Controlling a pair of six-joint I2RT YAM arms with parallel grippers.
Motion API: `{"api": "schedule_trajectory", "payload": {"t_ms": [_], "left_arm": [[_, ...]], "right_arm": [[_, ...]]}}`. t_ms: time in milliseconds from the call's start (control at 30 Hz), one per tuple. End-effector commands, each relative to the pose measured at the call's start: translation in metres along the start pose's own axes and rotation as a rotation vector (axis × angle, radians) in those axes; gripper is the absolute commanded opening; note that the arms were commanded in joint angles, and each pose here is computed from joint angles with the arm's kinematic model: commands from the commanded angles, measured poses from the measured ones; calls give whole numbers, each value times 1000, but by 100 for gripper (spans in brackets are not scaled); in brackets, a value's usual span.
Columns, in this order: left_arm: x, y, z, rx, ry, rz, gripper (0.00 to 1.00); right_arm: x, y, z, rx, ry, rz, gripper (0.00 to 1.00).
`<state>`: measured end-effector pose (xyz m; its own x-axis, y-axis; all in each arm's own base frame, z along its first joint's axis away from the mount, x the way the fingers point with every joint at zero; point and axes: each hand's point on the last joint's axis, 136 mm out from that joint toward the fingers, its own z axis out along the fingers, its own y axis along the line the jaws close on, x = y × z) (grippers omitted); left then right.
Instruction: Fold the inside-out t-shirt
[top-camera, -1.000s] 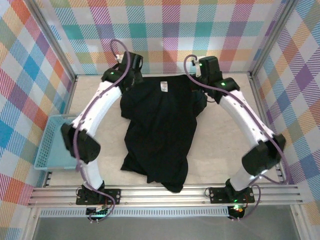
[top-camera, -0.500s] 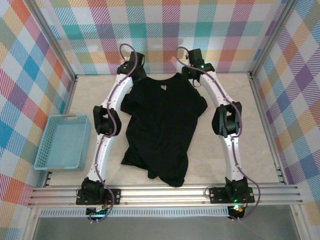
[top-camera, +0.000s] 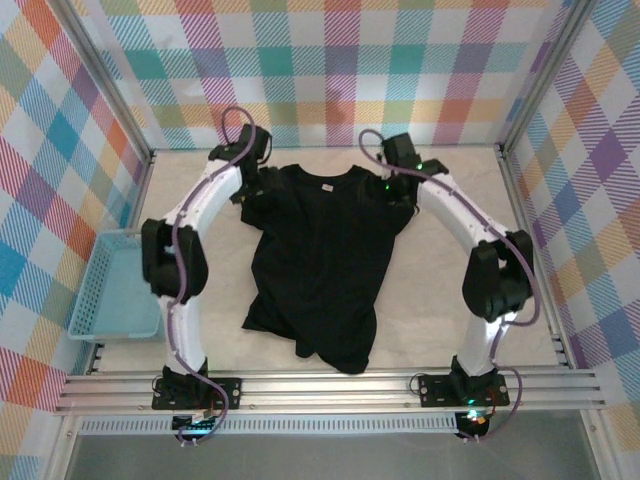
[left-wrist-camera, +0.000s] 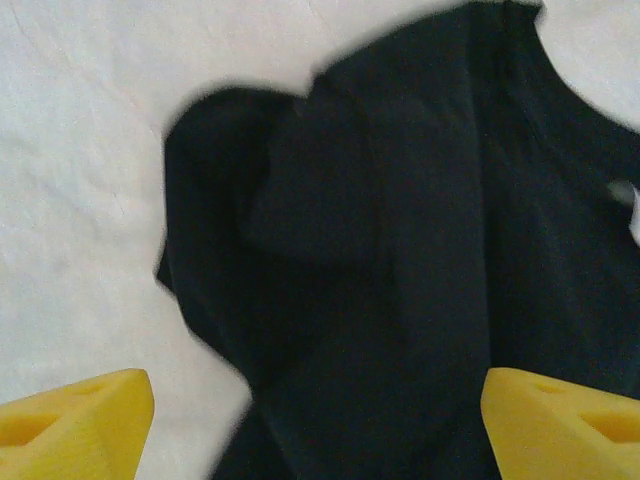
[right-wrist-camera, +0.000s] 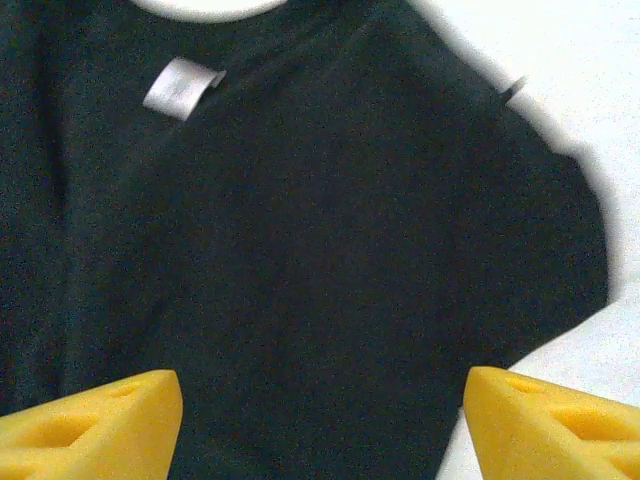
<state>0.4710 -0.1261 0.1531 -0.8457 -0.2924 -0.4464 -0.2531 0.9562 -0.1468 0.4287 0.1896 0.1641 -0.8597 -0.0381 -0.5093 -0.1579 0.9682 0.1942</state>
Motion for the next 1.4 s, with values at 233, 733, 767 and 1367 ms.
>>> {"api": "schedule_trajectory", "payload": {"t_ms": [233,733,767,1367], "left_arm": [[91,-26,37,113,110,25,82],[86,-54,116,93,187,-12,80],[80,-57,117,94,181,-9,80],[148,3,-30,47,23,122,87]], "right_arm": [[85,-8,66,-1,219,163,77],[26,-95,129,99,211,362,76],[18,-99,129,102,198,355,76],[129,-6,0,12,212,75,76]]}}
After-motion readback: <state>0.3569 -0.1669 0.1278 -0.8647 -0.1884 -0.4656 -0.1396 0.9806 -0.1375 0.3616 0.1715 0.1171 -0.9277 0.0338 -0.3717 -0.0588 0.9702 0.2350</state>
